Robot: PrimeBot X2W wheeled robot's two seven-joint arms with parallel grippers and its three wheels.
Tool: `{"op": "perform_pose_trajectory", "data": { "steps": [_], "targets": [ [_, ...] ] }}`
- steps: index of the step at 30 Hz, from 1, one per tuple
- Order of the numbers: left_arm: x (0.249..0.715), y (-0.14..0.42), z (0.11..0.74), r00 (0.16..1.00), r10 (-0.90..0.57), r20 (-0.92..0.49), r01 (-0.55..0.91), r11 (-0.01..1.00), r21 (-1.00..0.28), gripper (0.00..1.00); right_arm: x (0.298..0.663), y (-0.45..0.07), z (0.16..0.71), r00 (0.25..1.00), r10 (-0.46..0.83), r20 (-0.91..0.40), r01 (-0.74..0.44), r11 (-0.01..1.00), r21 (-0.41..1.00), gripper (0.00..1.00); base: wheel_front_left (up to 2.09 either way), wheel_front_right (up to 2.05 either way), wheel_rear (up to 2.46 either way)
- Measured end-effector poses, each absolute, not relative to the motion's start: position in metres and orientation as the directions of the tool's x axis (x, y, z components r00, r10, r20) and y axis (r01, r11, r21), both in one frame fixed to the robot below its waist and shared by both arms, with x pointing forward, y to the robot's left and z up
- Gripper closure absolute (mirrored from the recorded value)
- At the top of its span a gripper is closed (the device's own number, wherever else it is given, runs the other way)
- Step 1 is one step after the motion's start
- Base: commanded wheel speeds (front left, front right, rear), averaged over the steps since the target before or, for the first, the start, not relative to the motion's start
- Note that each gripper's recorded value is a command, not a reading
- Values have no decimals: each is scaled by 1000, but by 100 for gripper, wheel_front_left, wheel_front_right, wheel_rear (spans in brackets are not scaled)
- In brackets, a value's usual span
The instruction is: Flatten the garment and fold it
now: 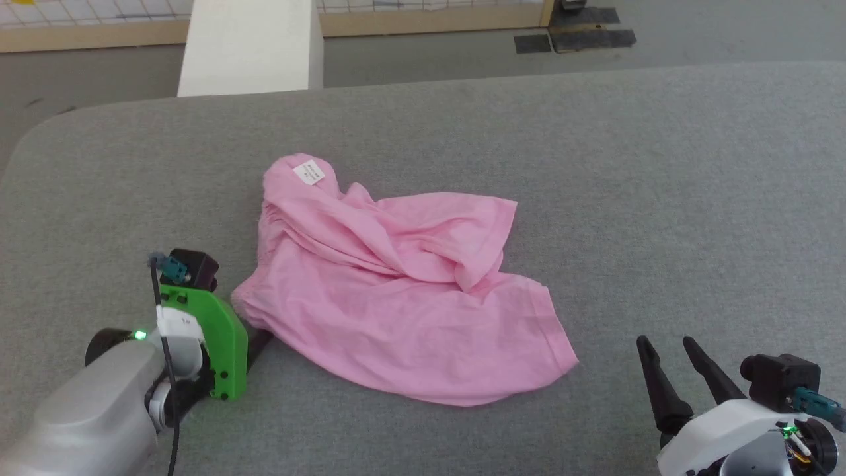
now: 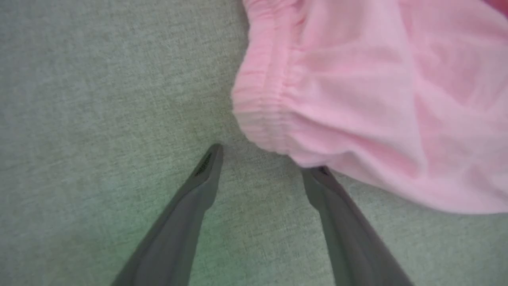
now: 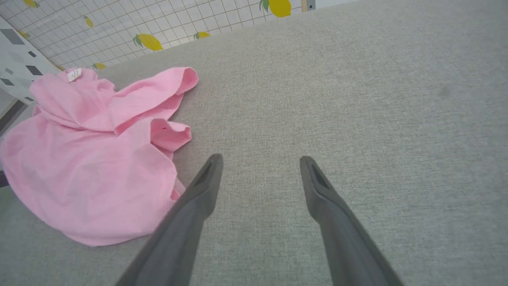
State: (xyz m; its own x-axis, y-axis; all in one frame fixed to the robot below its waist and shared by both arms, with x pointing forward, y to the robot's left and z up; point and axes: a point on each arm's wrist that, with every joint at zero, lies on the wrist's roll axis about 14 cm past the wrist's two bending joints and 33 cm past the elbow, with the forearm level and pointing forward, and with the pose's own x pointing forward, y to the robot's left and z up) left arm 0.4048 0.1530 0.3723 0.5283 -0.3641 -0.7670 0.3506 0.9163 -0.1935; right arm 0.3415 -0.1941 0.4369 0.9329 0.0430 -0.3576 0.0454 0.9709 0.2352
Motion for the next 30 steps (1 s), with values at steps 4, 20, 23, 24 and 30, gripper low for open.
{"op": "perform_pose_trajectory", "data": {
  "steps": [4,20,23,24,30],
  "targets": [
    [413,147,366,504,-378,-777,366,908,-204,3,341,-199,431,926,27,-376,66,970,234,0,0,0,0],
    [407,135,380,574,-424,-700,373,897,-238,100,342,-199,435,936,28,-351,65,966,250,0,0,0,0],
    [403,134,388,631,-420,-653,358,904,-236,100,342,-199,439,941,28,-338,61,966,252,0,0,0,0],
    [400,134,391,646,-419,-638,354,905,-236,100,342,-199,440,942,29,-334,60,965,253,0,0,0,0],
    [391,145,416,745,-381,-548,309,924,-224,100,342,-194,447,949,47,-311,37,965,258,0,0,0,0]
  ]
}}
